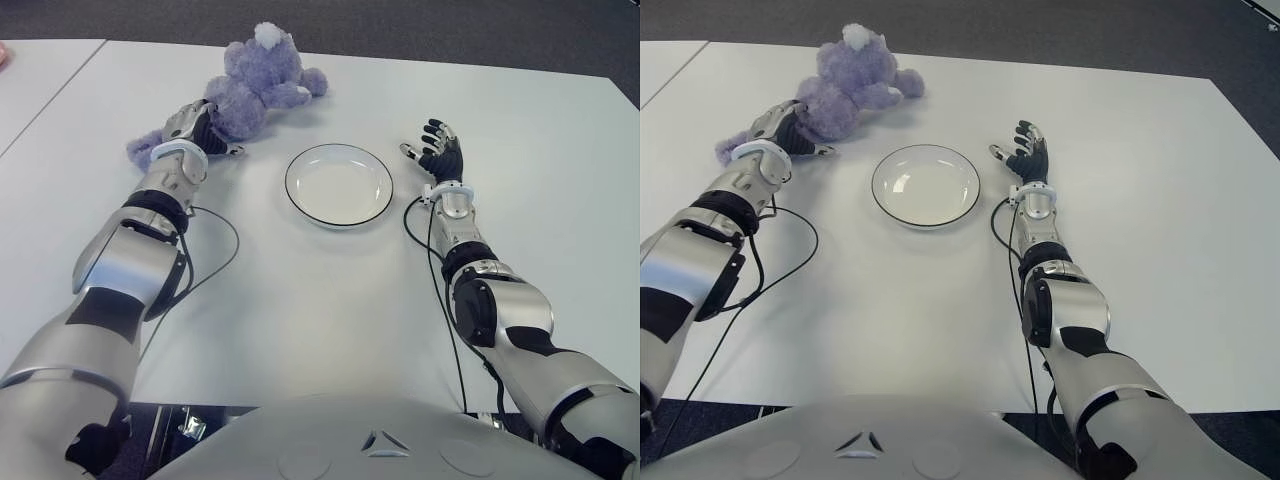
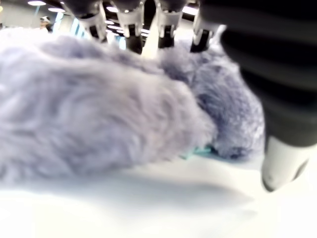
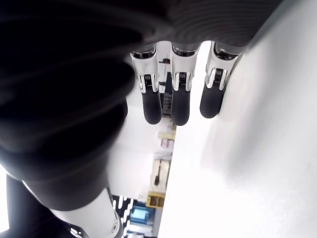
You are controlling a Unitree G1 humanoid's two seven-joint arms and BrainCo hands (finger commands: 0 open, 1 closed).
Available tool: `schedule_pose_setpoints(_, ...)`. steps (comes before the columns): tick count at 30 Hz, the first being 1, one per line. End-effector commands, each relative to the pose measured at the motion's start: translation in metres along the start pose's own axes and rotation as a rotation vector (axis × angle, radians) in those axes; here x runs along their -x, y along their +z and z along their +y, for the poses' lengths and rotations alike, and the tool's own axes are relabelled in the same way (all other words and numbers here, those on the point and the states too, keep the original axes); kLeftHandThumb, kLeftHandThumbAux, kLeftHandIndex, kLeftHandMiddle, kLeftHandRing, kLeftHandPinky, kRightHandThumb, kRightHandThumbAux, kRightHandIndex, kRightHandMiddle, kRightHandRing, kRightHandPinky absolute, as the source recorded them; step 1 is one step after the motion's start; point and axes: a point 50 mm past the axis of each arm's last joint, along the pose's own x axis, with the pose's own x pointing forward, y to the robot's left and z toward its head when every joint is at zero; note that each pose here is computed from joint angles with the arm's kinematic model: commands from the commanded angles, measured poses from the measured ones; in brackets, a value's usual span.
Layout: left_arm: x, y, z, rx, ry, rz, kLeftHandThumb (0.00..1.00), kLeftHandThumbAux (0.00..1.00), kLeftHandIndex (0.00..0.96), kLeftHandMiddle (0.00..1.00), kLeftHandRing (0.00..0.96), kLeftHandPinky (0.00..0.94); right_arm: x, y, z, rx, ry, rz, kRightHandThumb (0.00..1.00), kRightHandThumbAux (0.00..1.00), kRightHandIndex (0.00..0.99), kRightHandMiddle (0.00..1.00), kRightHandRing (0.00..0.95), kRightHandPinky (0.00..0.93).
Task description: Put the doll into the plate.
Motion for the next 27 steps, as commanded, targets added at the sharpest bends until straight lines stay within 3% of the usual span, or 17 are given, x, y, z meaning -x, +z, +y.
schedule_pose_setpoints(1,0.018,-0.001,-0.060,-0.073,-0.286,0.053,0.000,0.582,0.249,0.000,0.000,0.000,0.070,-0.108,0.003,0.027,0.037,0.443,0.222,0.897,0.168,0.192,0.175,0.170)
schedule_pose_setpoints(7,0.018,0.003,-0.063,-0.109,-0.328,0.062,0.000,0.535,0.232,0.000,0.000,0.000,0.070,-0.108,0.003,0.030,0.035,0.440,0.263,0.899,0.175,0.201,0.180,0.172)
schedule_pose_setpoints(14,0.022,-0.022,-0.062,-0.174,-0.361,0.179,0.000,0.471,0.141,0.000,0.000,0.000,0.070,-0.107,0.003,0.023,0.031,0.431,0.296,0.897,0.183,0.199,0.180,0.184)
schedule_pose_setpoints(21,0.024,-0.027,-0.064,-0.230,-0.390,0.250,0.000,0.411,0.073,0.000,0.000,0.036,0.070,-0.107,0.003,0.020,0.029,0.425,0.278,0.896,0.174,0.196,0.180,0.182)
schedule_pose_setpoints(23,0.028,-0.030,-0.069,-0.242,-0.392,0.280,0.000,0.394,0.110,0.000,0.035,0.179,0.070,-0.106,0.003,0.013,0.026,0.423,0.272,0.898,0.173,0.194,0.182,0.189)
schedule_pose_setpoints(27,0.029,-0.033,-0.070,-0.255,-0.357,0.305,0.000,0.421,0.202,0.000,0.106,0.309,0.069,-0.106,0.003,0.001,0.022,0.421,0.264,0.904,0.176,0.194,0.192,0.216)
